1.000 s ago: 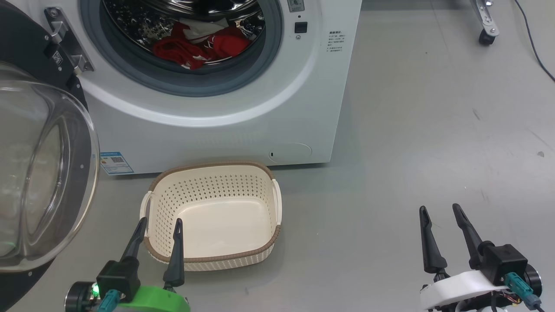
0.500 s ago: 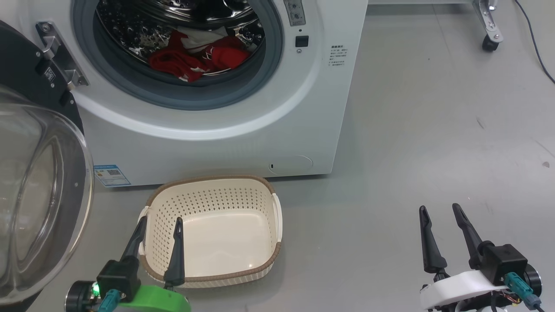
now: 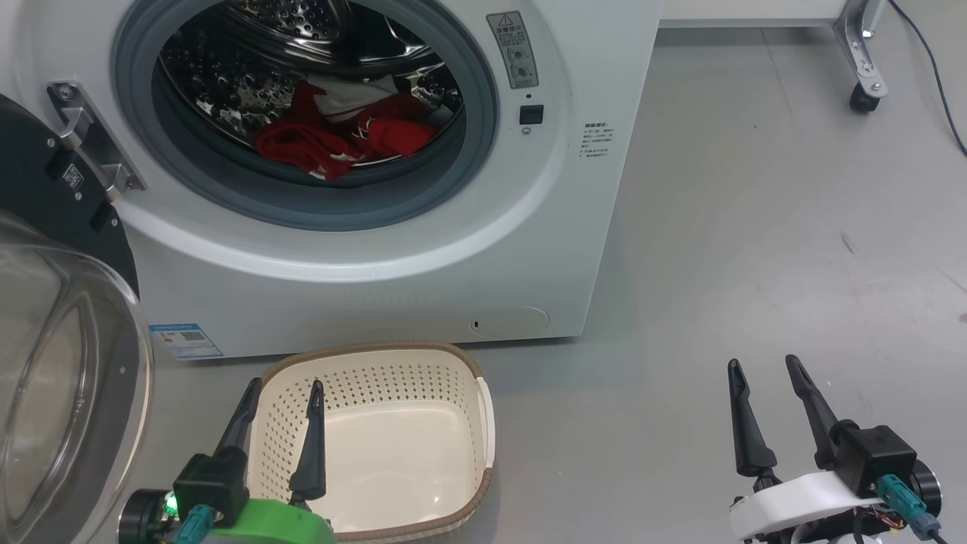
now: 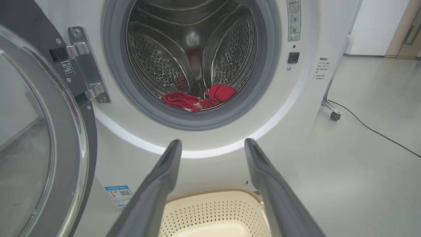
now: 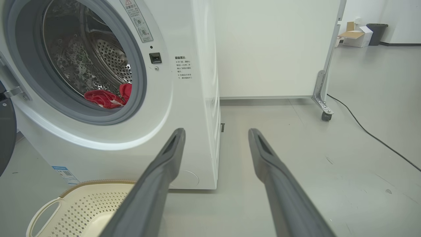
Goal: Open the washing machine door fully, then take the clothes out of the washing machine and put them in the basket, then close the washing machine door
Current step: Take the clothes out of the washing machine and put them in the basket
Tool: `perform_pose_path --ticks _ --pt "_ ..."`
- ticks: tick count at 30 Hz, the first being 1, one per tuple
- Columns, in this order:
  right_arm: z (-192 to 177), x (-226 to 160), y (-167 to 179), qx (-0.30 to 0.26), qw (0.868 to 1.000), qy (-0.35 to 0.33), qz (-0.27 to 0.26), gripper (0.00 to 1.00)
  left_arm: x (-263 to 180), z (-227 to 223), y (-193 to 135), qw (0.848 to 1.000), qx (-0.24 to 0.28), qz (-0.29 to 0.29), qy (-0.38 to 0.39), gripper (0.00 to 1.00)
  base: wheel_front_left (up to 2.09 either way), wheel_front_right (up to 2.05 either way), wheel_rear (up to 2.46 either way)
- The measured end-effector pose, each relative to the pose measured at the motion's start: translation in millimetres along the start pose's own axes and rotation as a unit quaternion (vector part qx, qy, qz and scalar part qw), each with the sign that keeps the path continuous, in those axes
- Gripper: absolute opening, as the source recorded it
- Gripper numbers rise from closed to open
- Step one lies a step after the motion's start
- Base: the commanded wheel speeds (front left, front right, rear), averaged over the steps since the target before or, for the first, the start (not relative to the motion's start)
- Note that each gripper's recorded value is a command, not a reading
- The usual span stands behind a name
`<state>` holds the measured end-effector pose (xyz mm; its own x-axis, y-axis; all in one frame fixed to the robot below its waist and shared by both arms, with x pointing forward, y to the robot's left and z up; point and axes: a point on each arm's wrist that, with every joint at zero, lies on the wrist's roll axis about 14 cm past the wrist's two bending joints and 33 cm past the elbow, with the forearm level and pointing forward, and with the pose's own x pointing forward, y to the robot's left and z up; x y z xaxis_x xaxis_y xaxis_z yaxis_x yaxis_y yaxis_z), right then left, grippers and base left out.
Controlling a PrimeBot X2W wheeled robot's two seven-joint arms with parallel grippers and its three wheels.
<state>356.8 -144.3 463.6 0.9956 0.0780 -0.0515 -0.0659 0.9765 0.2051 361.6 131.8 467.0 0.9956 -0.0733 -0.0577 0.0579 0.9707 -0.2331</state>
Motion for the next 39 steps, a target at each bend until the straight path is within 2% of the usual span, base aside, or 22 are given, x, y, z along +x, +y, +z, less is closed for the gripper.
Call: perform_pose_path --ticks 39 --pt "4.8 -3.6 4.7 0.007 1.0 -0.008 0.005 1.0 -3.8 -0.7 -4.0 1.0 0.001 -0.008 0.001 1.0 0.13 -0.13 0.0"
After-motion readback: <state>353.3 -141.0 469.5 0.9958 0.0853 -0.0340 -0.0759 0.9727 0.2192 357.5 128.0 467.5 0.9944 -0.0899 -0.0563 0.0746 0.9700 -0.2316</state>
